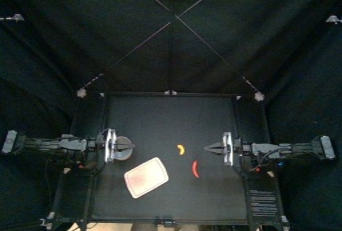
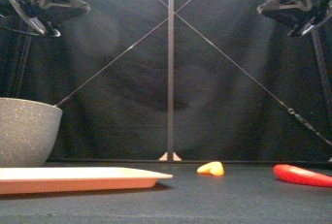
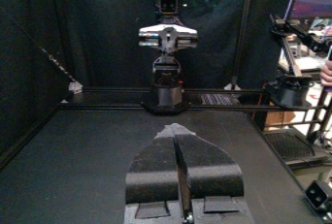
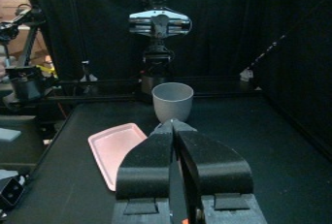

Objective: Pick the tangerine then place it on the pink plate
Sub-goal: Pick the tangerine

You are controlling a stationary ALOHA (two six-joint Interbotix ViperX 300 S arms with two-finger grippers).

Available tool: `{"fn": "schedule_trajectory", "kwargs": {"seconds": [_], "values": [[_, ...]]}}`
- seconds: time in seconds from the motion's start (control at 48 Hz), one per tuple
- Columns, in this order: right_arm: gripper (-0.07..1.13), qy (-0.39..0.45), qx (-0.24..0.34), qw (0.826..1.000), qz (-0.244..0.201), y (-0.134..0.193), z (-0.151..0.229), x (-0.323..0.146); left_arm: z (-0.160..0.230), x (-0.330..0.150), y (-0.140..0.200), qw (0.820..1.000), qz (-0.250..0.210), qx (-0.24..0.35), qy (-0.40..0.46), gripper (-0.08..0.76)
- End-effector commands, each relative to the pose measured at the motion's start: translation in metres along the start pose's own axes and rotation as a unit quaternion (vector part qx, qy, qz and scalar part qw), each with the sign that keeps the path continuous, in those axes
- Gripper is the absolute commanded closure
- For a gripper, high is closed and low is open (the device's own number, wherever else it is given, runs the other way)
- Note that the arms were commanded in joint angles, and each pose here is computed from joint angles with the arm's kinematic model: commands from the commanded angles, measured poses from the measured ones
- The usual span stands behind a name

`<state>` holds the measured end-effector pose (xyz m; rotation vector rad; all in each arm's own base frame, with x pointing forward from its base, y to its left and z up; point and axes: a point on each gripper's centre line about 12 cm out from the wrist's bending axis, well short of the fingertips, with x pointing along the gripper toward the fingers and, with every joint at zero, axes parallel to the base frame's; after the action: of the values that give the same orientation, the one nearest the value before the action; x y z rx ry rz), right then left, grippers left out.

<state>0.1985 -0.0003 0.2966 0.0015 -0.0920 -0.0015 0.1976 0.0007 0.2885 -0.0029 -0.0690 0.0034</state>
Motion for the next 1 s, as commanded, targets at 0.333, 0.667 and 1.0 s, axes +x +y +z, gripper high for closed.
{"fn": "schedule_trajectory", "kwargs": {"seconds": [0.333, 0.667, 1.0], "values": [[0.68, 0.079, 0.166, 0.98, -0.081, -0.025, -0.019, 0.015, 0.003, 0.004, 0.006, 0.999, 0.014, 0.006, 0.032, 0.636], [-0.01, 0.145, 0.279, 0.932, -0.182, -0.06, -0.052, 0.037, -0.001, 0.003, 0.011, 0.999, 0.027, 0.005, 0.038, 0.636], [0.01, 0.267, 0.389, 0.849, -0.238, -0.088, -0.084, 0.061, -0.002, 0.002, 0.016, 0.998, 0.04, 0.003, 0.04, 0.635]]}}
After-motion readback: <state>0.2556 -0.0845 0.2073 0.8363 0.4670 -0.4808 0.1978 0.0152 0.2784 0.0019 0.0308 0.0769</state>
